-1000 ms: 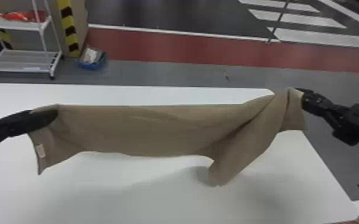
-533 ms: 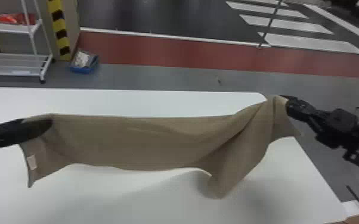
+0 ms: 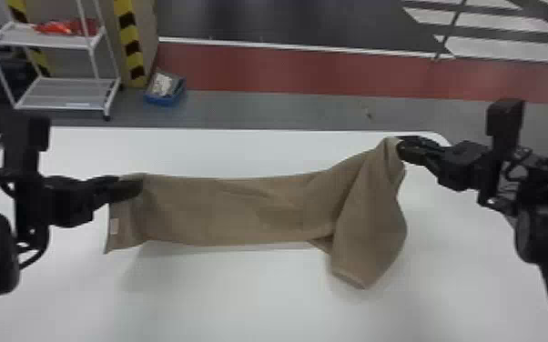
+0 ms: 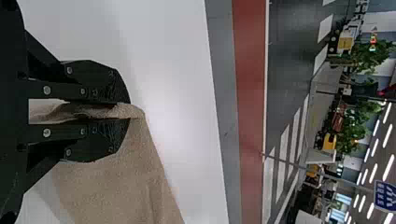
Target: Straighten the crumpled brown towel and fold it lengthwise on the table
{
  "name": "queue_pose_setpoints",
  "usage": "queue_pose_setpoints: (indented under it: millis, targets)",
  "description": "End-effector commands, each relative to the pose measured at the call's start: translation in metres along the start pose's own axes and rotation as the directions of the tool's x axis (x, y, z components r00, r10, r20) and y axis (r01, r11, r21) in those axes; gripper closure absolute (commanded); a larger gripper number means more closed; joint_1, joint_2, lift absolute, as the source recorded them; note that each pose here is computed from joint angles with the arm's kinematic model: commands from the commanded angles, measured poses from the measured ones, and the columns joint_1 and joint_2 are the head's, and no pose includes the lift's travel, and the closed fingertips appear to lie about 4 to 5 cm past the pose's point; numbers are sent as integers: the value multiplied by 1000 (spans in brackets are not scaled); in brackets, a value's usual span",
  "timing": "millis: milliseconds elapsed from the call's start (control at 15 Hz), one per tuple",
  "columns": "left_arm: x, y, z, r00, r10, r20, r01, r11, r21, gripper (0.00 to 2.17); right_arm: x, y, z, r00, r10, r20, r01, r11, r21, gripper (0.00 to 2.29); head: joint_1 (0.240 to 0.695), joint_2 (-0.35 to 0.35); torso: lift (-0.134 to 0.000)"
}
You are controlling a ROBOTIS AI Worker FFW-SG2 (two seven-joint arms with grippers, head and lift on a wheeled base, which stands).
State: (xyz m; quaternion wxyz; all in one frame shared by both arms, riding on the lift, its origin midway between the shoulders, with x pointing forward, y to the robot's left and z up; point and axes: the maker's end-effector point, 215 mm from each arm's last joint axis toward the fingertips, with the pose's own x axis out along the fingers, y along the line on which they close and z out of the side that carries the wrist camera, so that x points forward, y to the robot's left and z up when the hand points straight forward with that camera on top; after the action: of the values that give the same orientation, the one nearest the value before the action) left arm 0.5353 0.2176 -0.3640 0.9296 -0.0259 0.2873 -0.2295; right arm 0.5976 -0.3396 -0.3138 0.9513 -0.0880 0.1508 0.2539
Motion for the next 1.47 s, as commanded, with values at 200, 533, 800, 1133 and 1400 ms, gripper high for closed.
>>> queue_pose_setpoints:
  millis: [200, 533, 800, 1133, 1400]
  targets:
    - [-5, -14, -25, 1000, 15, -17, -15, 1000, 8, 29, -14, -16, -31, 991, -121, -52, 121, 993, 3, 56, 695, -126, -124]
    - [3, -9, -38, 996, 77, -43, -77, 997, 14, 29, -54, -61, -72, 913, -376, -157, 375, 926, -36, 60, 695, -184, -124]
    - [2, -10, -41, 996, 83, -43, -83, 997, 11, 33, -53, -59, -78, 904, -392, -170, 381, 920, -95, 60, 695, -228, -124]
    - [-4, -6, -37, 997, 78, -25, -79, 997, -4, 33, -51, -35, -92, 924, -207, -322, 230, 972, 35, 66, 695, -216, -124]
    - [-7, -3, -35, 997, 74, -19, -74, 997, -9, 33, -58, -11, -93, 916, -56, -398, 119, 984, 135, 80, 695, -179, -124]
